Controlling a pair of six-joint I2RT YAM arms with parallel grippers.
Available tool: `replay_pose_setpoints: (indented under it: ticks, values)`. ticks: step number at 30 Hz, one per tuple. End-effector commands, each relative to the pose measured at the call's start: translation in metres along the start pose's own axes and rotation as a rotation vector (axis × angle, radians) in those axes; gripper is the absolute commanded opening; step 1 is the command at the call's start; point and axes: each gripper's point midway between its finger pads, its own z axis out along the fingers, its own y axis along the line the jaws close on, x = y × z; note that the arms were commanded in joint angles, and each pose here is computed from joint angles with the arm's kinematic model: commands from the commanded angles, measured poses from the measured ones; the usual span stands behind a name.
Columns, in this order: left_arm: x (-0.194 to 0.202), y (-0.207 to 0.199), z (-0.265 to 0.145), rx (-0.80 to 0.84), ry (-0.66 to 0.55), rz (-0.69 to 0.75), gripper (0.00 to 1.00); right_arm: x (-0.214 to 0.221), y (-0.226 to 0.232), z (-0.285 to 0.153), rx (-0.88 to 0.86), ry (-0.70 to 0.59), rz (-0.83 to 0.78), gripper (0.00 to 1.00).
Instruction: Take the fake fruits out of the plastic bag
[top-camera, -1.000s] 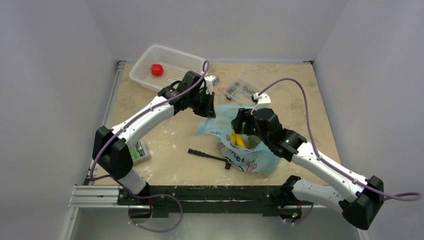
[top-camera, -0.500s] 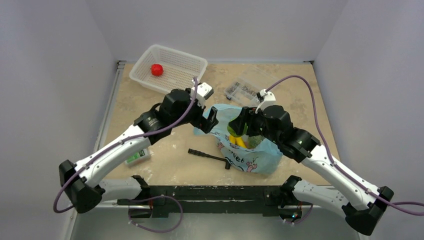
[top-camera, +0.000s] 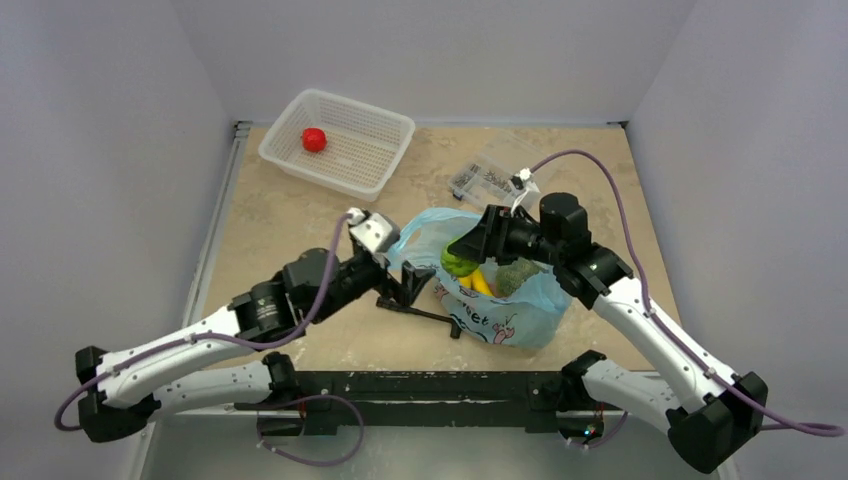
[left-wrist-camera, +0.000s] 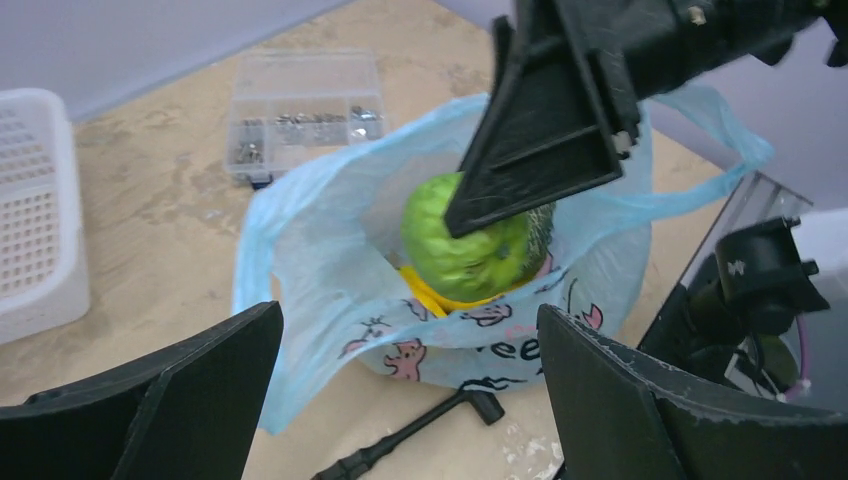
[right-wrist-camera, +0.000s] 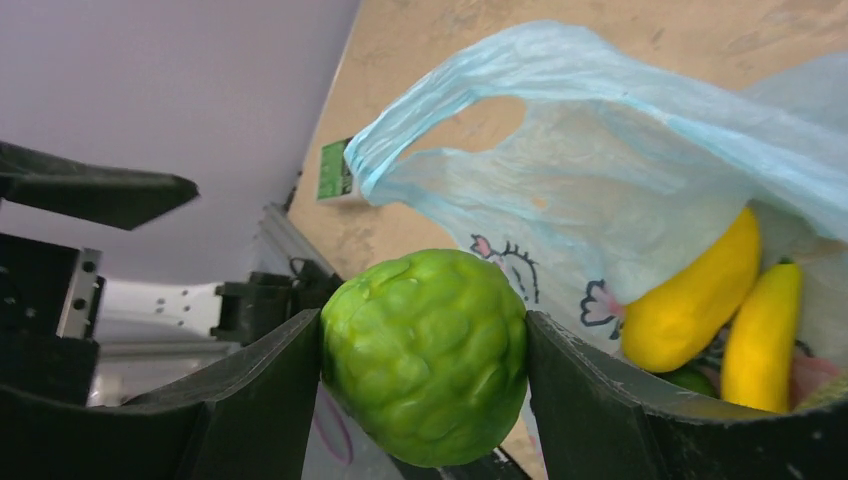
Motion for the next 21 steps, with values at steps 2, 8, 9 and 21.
replay_pose_setpoints:
  ticks: [2, 8, 9, 21]
  values:
    - [0.017, -0.031, 0.024, -0.08, 0.033, 0.115, 1.0, 0.026, 0.036, -0.005, -0.3, 0.151, 0.122, 0.0]
    - [0.031, -0.042, 0.048, -0.205, 0.1, 0.111, 1.0, 0.028, 0.04, -0.012, -0.331, 0.138, 0.159, 0.0]
    - [0.033, -0.047, 0.05, -0.197, 0.101, 0.113, 1.0, 0.028, 0.04, -0.013, -0.331, 0.133, 0.17, 0.0]
    - [0.034, -0.058, 0.064, -0.184, 0.109, 0.183, 0.68, 0.024, 0.038, -0.014, -0.323, 0.09, 0.199, 0.0]
